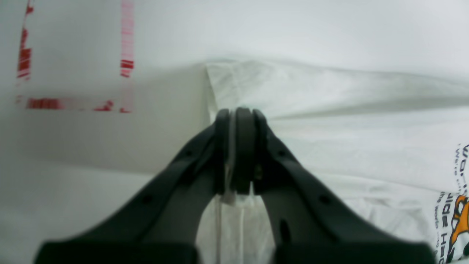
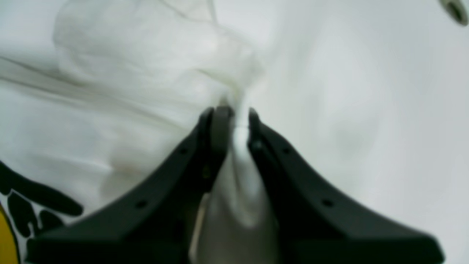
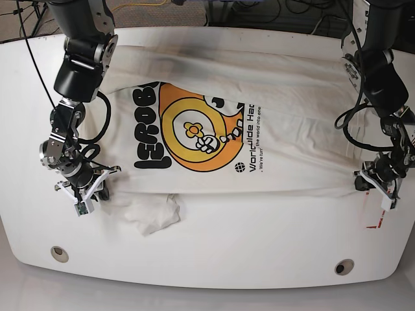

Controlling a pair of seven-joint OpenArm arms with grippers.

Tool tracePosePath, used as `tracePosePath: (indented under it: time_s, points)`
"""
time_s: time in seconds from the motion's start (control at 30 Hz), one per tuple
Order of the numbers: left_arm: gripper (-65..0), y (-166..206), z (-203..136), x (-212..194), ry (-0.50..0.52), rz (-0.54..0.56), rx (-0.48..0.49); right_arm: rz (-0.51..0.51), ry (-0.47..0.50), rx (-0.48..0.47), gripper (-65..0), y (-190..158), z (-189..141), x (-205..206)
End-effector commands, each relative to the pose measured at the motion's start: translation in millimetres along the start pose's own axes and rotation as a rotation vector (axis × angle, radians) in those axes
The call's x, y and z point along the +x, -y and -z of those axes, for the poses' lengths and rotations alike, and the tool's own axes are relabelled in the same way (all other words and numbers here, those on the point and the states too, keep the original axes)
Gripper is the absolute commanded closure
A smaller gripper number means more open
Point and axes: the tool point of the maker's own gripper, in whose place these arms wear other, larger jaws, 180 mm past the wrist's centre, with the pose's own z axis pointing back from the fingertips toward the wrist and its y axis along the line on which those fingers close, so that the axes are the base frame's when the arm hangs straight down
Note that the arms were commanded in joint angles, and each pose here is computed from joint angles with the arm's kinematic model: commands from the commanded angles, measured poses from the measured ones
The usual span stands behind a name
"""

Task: Layout the t-shirt on the table in an organized manner, then fold the t-shirt properly
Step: 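Pinch the hem corner with the left gripper while the right holds the sleeve, then hold both pinched corners and pull them slightly apart to tension the shirt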

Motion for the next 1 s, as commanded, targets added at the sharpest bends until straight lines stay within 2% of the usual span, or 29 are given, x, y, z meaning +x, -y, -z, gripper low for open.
tracePosePath:
  time_s: [0.0,0.23,0.43,0.6,0.7,0.83,0.97]
  points:
    - [-1.3,-6.7,-17.5,31.6,0.084,0.028,0.019,-0.047,0.08,-0.041,-5.7,10.1,-14.1,34.0]
    - [-1.9,-7.3,-23.2,21.9,0.077,0.043,0.026,-0.087,0.07,-0.064,-6.2,8.9,-27.2,32.5]
    - [-10.0,-6.9,-23.0,21.5,0.079,0.04,0.023,-0.07,0.05,-0.052,-6.0,7.0,-23.4,23.3]
    - [-5.3,-5.5,-22.2,19.6,0.068,0.039,0.02,-0.065,0.042,-0.048,-6.0,6.5,-22.3,20.1]
    - [-5.1,-4.9,-21.8,19.4,0.068,0.038,0.019,-0.065,0.041,-0.048,-6.0,6.3,-22.3,19.3]
    - [-11.5,-5.2,-21.8,19.3,0.068,0.039,0.021,-0.065,0.041,-0.048,-6.0,6.3,-22.3,19.3]
    - [-24.2,-5.3,-21.8,21.8,0.074,0.04,0.021,-0.065,0.041,-0.048,-6.0,6.3,-22.3,19.3]
